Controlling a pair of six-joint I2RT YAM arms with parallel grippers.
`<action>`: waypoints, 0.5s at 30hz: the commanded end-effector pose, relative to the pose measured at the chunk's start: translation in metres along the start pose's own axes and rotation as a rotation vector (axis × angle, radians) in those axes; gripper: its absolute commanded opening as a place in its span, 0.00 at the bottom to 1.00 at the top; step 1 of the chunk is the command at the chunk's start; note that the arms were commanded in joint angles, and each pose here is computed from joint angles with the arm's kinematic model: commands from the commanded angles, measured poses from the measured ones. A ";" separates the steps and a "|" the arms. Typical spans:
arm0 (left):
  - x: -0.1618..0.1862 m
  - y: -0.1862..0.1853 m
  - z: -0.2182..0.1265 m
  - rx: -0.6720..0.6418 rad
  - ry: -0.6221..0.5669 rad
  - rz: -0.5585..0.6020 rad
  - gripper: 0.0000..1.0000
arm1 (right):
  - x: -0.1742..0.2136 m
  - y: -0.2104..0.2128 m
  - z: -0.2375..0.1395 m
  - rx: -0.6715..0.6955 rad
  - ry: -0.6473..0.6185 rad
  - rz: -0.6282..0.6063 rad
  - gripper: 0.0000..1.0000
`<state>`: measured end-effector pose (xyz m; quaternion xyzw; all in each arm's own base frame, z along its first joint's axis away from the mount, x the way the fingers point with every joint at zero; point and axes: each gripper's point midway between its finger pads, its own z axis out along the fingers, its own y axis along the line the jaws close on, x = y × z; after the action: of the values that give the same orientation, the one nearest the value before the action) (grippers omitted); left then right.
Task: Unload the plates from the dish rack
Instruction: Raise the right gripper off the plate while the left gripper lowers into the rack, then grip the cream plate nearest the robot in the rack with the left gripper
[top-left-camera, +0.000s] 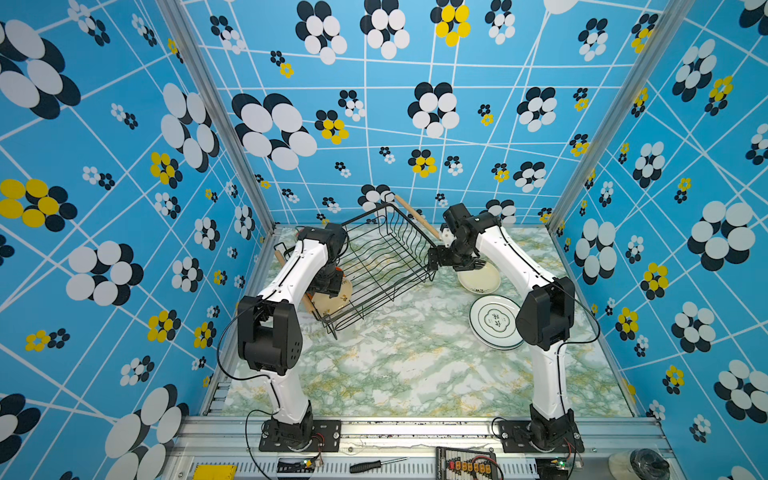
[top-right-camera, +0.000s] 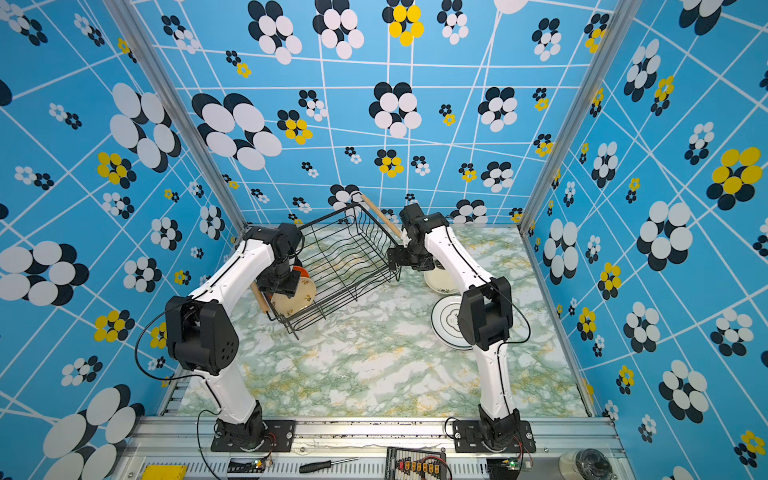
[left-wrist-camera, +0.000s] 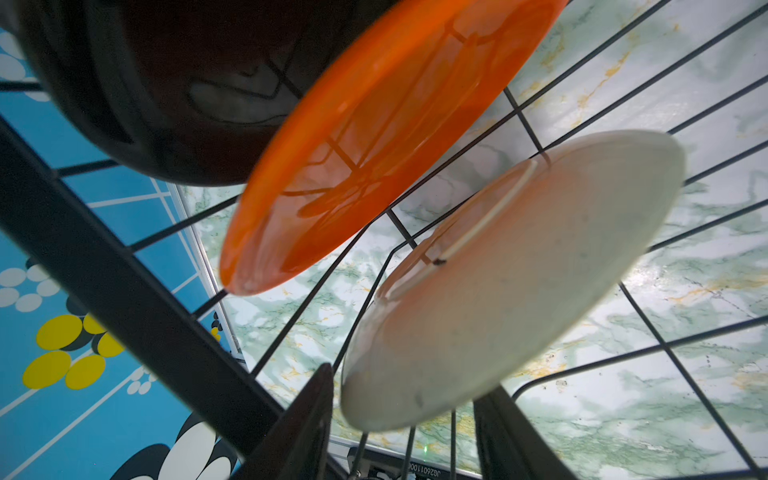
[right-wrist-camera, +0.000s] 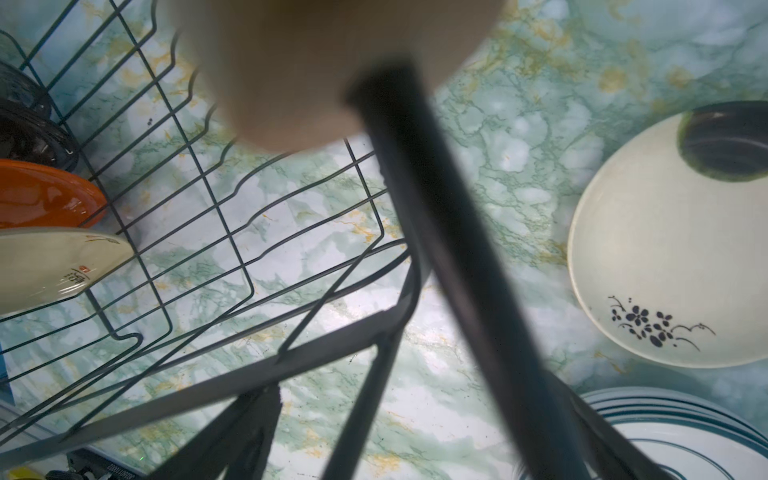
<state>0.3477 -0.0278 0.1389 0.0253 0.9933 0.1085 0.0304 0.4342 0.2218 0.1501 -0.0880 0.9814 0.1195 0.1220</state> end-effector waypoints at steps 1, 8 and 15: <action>-0.004 -0.003 0.012 0.012 0.019 0.008 0.54 | 0.005 0.005 -0.008 -0.029 0.005 -0.008 0.97; -0.022 -0.005 0.013 0.021 -0.049 0.000 0.45 | 0.021 -0.007 -0.021 -0.032 -0.019 0.027 0.99; -0.026 -0.011 0.019 0.043 -0.052 0.004 0.34 | 0.041 -0.021 -0.035 -0.026 -0.035 0.054 0.99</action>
<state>0.3716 -0.0292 0.1323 0.0351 0.9915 0.1072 0.0644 0.3950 0.1921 0.1545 -0.0692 0.9826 0.1272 0.1165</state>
